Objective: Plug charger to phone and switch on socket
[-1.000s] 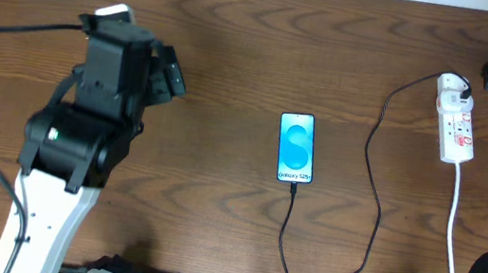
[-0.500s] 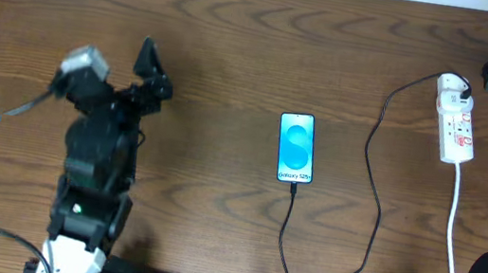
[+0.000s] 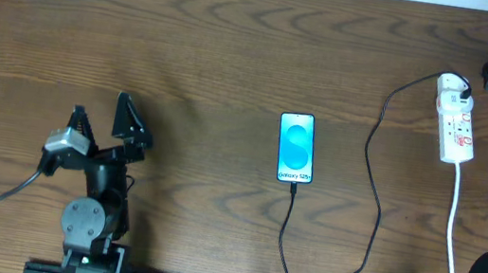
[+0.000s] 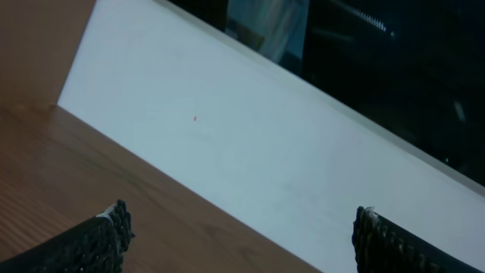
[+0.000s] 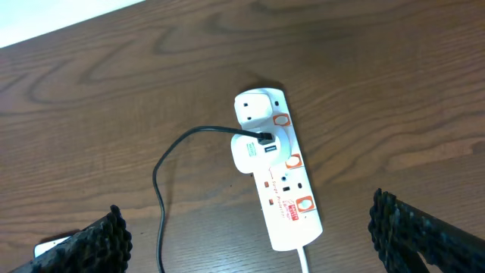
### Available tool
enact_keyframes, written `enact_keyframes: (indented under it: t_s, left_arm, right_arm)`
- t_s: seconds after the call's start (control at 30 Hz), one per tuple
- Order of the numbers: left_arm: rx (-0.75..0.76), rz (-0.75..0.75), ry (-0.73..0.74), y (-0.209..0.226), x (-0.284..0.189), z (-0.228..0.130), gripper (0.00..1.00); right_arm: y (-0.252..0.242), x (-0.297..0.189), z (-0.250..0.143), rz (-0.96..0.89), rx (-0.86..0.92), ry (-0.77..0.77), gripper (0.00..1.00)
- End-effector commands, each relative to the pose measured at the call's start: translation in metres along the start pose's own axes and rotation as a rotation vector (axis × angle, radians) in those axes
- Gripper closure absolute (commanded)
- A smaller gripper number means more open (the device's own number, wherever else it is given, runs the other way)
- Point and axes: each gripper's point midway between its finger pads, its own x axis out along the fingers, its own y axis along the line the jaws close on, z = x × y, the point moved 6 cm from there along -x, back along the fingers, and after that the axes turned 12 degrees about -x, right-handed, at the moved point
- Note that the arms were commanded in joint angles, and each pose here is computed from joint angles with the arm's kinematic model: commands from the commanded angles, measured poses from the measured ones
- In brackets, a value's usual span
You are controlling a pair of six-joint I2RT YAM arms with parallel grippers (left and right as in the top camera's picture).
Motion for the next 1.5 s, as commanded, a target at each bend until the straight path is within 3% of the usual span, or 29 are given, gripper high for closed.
enact_keyframes:
  t_s: [0.0,0.3,1.07,1.47]
  left_arm:
    - [0.062,-0.037,-0.012,0.002,-0.007,0.000,0.06]
    - [0.263,-0.177,0.027,0.002,-0.020,-0.012,0.06]
    - [0.391,0.039,0.383,0.062,-0.048,-0.072,0.06]
    - [0.538,-0.033,0.416,0.058,-0.050,-0.076,0.06]
  right_arm:
    - [0.003,-0.003,0.004,0.001,-0.004,-0.013,0.01]
    - [0.003,-0.003,0.004,0.001,-0.004,-0.013,0.01]
    - [0.003,-0.003,0.004,0.001,-0.004,-0.013,0.01]
    - [0.003,-0.003,0.004,0.001,-0.004,-0.013,0.01]
